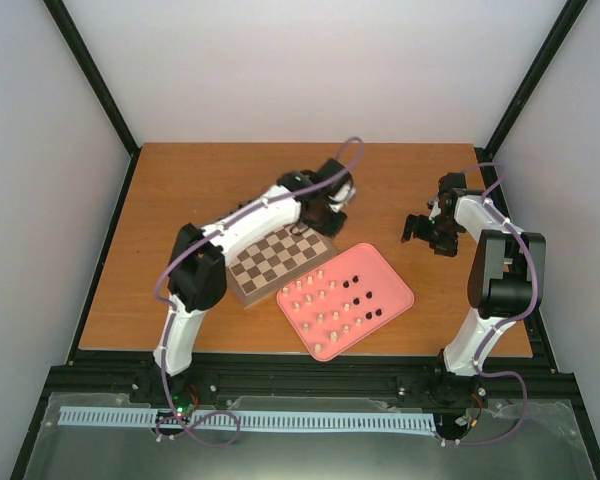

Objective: Set up the chess pieces on the board
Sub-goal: Place the chess piece on the chessboard.

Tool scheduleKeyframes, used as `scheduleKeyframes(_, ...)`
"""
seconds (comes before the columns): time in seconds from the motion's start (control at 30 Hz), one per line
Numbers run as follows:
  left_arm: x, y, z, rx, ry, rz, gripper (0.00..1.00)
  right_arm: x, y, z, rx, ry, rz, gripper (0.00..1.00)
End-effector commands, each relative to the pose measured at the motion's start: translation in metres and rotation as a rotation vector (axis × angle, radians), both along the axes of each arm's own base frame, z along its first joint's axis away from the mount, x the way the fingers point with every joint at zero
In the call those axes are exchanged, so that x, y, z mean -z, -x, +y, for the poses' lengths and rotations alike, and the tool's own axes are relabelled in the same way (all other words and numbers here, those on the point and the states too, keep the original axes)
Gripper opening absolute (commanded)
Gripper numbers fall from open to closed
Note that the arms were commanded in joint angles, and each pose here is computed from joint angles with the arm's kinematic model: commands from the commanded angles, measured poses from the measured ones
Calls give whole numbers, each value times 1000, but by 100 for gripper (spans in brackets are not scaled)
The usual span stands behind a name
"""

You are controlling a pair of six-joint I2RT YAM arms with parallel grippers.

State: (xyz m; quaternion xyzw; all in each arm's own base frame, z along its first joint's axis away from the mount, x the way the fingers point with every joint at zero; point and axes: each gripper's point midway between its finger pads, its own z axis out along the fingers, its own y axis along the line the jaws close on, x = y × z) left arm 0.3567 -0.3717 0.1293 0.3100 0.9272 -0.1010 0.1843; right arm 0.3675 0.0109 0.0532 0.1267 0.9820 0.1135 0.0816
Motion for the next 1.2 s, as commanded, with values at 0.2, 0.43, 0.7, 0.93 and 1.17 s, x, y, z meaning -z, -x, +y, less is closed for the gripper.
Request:
scheduleKeyframes(0.2, 12, -109, 139, -373, -66, -22, 1, -3, -3, 1, -13, 9, -17, 100)
scheduleKeyframes(0.43, 39, -131, 159, -440, -70, 5, 1, -2, -2, 0, -14, 15, -12, 100)
scheduleKeyframes(0.7, 53, -141, 156, -462, -74, 3, 1, -1, -2, -1, -15, 18, -7, 100)
scheduleKeyframes(0.93, 52, -153, 156, -473, -80, -23, 1, 1, -2, -1, -17, 19, -1, 100)
scheduleKeyframes(1.17, 57, -156, 154, -468, -86, -19, 1, 3, -4, -1, -18, 18, 2, 100)
